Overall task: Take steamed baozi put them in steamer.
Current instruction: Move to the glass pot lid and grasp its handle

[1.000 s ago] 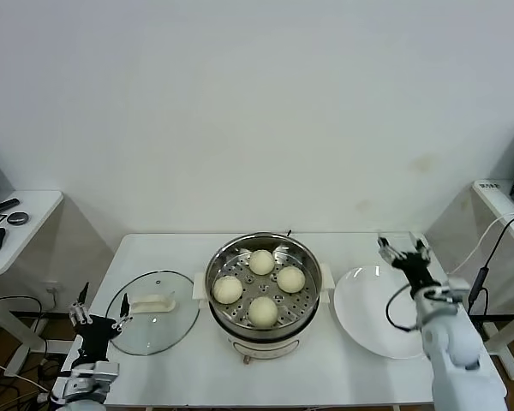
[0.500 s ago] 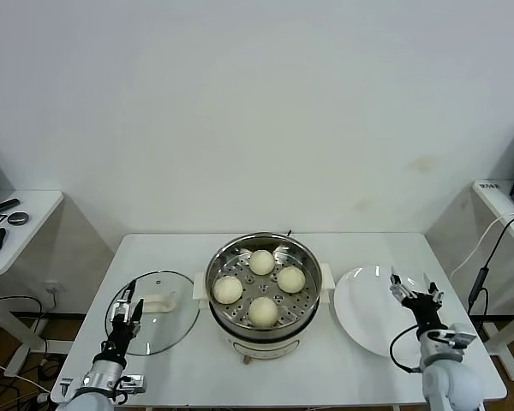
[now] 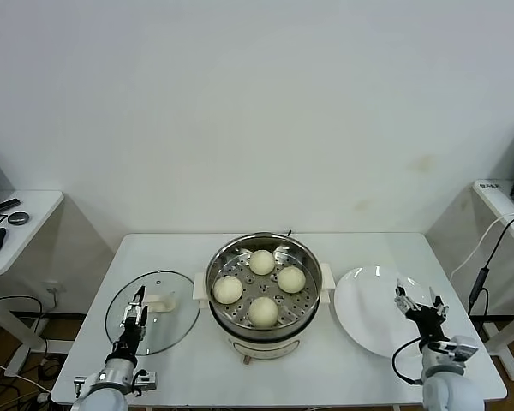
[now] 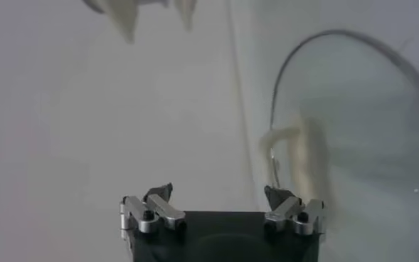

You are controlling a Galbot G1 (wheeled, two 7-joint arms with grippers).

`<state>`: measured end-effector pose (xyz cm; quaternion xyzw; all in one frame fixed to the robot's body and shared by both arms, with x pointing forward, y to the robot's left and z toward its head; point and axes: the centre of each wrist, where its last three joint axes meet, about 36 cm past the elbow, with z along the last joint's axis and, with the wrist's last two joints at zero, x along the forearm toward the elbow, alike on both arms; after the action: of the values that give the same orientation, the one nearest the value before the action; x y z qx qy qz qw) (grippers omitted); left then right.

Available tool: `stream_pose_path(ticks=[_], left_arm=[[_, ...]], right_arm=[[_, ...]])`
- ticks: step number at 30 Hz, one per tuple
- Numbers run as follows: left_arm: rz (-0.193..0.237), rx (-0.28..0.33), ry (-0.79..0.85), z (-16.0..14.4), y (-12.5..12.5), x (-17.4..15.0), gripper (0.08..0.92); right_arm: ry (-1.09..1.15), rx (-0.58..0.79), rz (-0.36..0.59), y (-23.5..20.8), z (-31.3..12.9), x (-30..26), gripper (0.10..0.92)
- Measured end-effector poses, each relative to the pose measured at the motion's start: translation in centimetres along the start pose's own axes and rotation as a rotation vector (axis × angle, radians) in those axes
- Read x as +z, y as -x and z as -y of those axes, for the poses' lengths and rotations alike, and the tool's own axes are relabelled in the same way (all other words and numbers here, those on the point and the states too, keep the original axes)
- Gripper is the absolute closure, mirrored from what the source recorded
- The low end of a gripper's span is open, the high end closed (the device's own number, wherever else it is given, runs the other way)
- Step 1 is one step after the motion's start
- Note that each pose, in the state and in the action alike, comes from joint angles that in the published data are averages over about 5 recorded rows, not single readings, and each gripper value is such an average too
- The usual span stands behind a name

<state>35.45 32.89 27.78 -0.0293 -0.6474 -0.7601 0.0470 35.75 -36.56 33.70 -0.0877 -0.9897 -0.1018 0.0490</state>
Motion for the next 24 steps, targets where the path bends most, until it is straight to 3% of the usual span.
stream_pose_path(ticks=[24], left_arm=[[-0.09, 0.025, -0.038, 0.6, 5.7, 1.0, 0.177]], right_arm=[[-0.021, 0.041, -0.02, -1.2, 0.5, 1.1, 0.2]])
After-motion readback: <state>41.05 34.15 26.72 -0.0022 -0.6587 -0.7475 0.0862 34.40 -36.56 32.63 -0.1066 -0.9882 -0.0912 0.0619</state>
